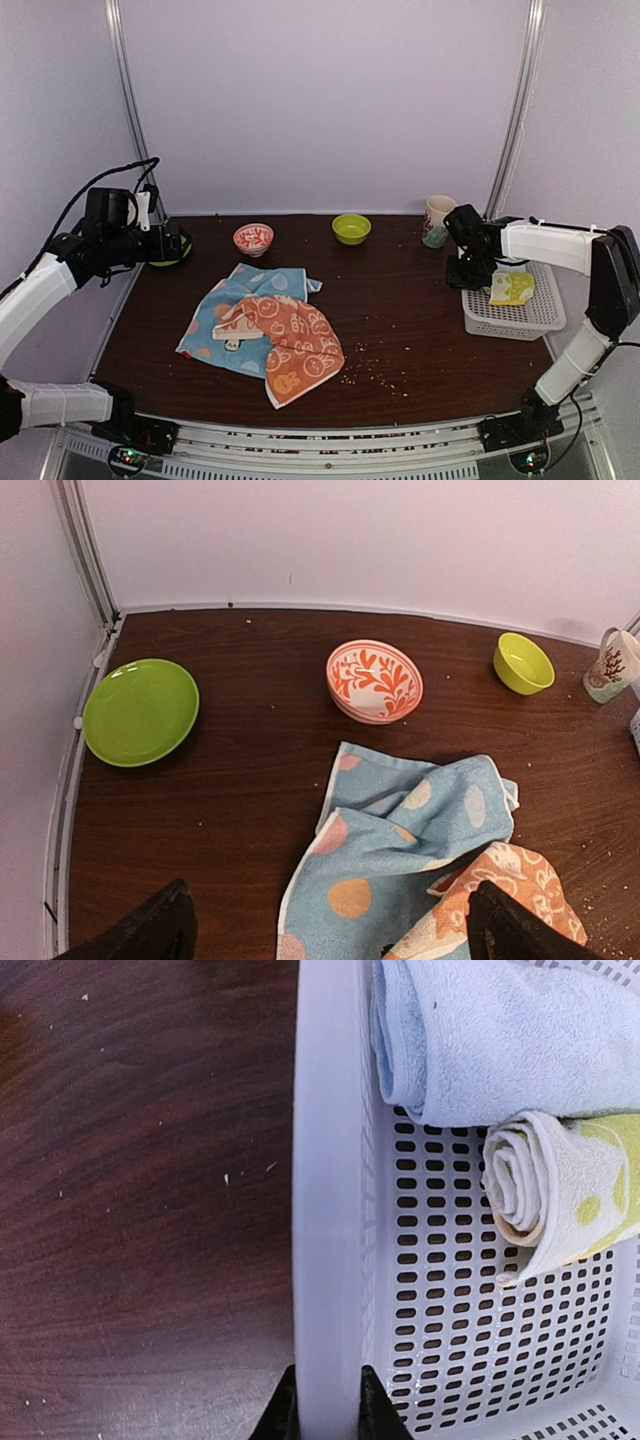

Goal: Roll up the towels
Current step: Move the bin to the corner of the board.

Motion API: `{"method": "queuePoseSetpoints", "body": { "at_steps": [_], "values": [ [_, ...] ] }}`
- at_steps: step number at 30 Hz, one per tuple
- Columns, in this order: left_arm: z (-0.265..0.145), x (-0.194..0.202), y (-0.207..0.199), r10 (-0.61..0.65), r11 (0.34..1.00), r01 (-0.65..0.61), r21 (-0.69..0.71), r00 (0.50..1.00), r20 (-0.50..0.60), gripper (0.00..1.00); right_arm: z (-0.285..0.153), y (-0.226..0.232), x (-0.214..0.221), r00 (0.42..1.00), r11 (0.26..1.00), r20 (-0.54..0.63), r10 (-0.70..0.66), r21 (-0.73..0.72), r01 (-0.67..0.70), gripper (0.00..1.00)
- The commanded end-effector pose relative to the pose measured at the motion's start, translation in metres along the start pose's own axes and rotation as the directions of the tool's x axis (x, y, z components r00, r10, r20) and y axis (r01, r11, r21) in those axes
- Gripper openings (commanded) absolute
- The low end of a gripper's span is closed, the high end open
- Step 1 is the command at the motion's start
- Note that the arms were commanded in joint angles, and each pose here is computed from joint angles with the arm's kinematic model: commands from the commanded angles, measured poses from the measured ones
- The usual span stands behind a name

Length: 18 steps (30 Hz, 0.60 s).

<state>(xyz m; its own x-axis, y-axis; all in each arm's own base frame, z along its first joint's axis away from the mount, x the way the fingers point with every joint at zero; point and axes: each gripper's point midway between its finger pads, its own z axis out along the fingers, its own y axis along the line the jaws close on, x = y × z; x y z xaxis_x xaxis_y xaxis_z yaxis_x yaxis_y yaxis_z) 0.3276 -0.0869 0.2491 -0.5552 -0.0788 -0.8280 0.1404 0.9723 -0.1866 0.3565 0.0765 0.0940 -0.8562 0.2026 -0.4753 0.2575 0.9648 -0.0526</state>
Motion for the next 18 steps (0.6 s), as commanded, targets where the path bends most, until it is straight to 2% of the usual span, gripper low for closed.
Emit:
{"method": "queuePoseSetpoints", "body": {
  "at_steps": [1, 11, 18],
  "values": [
    [-0.002, -0.015, -0.005, -0.002, 1.0, 0.001, 0.012, 0.999, 0.045, 0.96, 0.006, 0.008, -0.027, 1.0, 1.0, 0.026, 0.009, -0.017, -0.009, 0.0],
    [0.004, -0.011, -0.002, 0.005, 1.0, -0.005, -0.006, 1.0, 0.025, 0.96, 0.023, 0.026, -0.073, 0.999, 1.0, 0.039, 0.002, -0.011, -0.002, 0.0],
    [0.008, -0.01, 0.0, 0.009, 1.0, -0.009, -0.015, 1.0, 0.012, 0.96, 0.037, 0.036, -0.083, 0.999, 0.999, 0.038, -0.035, -0.023, 0.036, 0.0]
  ]
}}
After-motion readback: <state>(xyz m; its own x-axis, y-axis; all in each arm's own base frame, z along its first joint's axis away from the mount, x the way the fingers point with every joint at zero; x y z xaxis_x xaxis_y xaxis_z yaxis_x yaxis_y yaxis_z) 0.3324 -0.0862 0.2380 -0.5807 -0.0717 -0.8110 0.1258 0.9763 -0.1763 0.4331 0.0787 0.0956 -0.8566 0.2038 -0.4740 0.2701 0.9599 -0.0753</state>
